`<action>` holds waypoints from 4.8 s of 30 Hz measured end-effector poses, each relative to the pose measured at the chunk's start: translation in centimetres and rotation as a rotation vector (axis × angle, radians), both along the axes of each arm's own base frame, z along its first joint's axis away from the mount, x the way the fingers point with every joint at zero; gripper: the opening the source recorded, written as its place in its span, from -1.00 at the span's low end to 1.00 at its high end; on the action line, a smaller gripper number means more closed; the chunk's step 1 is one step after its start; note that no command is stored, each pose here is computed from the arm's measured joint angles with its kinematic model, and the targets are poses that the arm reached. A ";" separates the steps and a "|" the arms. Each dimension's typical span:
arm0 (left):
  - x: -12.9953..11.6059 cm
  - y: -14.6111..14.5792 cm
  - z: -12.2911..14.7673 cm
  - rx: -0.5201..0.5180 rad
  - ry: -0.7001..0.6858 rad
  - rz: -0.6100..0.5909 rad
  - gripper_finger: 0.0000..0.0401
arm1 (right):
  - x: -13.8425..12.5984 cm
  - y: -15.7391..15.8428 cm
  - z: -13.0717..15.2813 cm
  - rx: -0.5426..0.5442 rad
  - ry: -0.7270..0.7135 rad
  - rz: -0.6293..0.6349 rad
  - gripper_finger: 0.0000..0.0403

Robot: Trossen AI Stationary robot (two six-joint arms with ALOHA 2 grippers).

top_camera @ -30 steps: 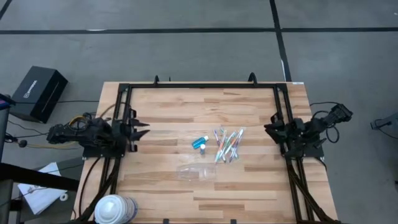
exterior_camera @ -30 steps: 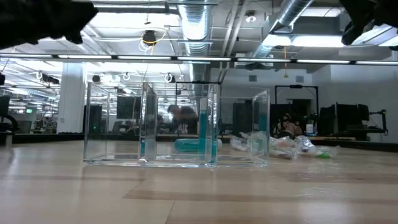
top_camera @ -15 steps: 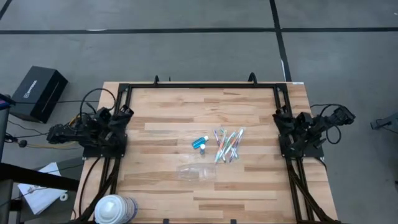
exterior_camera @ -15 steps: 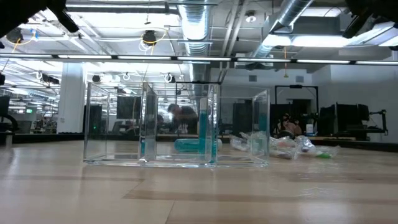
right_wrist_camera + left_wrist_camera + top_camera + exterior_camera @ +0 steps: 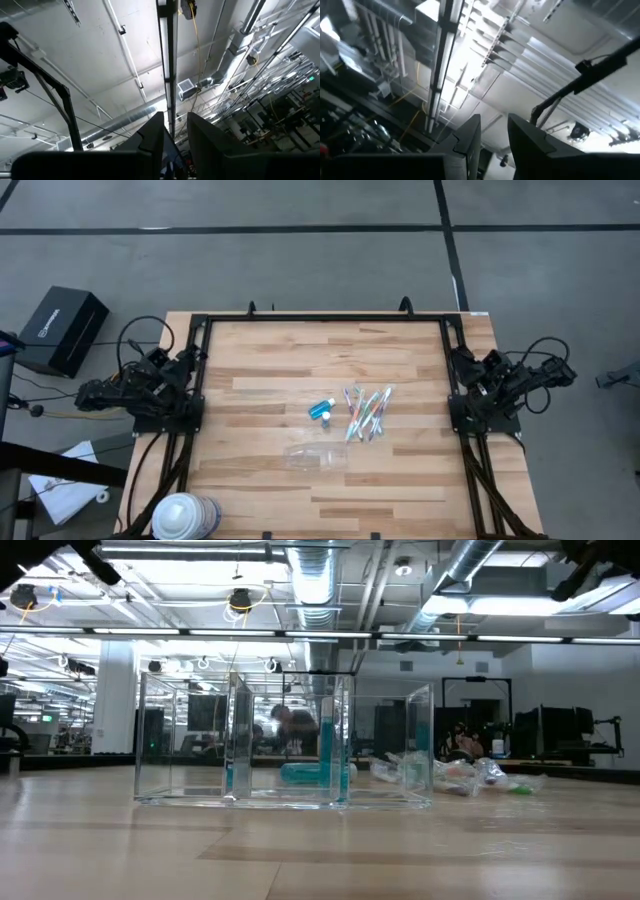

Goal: Pick & Place toothbrushing station
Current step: Put the blue mouthwash into the transparent organizer

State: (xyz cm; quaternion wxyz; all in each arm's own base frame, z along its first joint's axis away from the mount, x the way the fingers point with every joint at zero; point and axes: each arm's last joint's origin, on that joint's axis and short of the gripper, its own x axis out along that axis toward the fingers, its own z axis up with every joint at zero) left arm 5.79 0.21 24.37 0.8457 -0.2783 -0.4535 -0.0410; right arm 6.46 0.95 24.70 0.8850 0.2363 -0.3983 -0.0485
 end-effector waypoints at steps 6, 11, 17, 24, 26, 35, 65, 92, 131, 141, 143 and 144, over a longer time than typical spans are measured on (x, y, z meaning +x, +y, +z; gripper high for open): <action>1.3 0.1 -0.5 -0.111 0.086 -0.009 -0.54 | -0.4 -0.4 0.3 0.069 -0.033 -0.050 -0.62; 4.0 0.2 0.9 -0.224 0.255 -0.012 -0.54 | -0.7 -0.5 3.1 0.082 -0.035 -0.026 -0.62; 10.4 -0.4 5.4 -0.082 0.652 0.042 -0.54 | 1.6 -0.1 10.0 0.007 0.328 -0.155 -0.62; 17.0 0.1 8.2 0.068 1.176 -0.052 -0.54 | 4.3 0.1 17.3 -0.137 0.836 -0.264 -0.62; 18.0 0.3 8.3 0.118 1.319 -0.053 -0.54 | 4.9 0.0 18.7 -0.164 0.937 -0.277 -0.62; 18.2 1.5 6.1 0.235 1.847 -0.012 -0.54 | 9.8 -0.7 18.2 -0.169 1.424 -0.149 -0.62; 5.3 1.3 0.0 -0.121 1.859 0.182 -0.54 | 33.1 -1.4 7.6 -0.320 1.757 0.426 -0.61; 5.4 1.3 -0.8 -0.074 1.884 0.160 -0.54 | 36.0 -1.3 2.5 -0.062 1.847 0.661 -0.59; 5.4 1.3 -0.8 -0.078 1.882 0.192 -0.54 | 36.2 -0.9 -1.0 -0.083 2.014 0.619 -0.16; 5.4 1.3 -0.8 -0.079 1.882 0.194 -0.54 | 35.8 -1.2 -2.9 -0.055 2.042 0.602 -0.17; 5.4 1.3 -0.8 -0.079 1.882 0.194 -0.54 | 35.6 -1.1 -3.3 -0.051 2.061 0.606 -0.17; 5.4 1.3 -0.8 -0.079 1.882 0.194 -0.54 | 35.6 -1.0 -3.4 -0.053 2.061 0.607 -0.17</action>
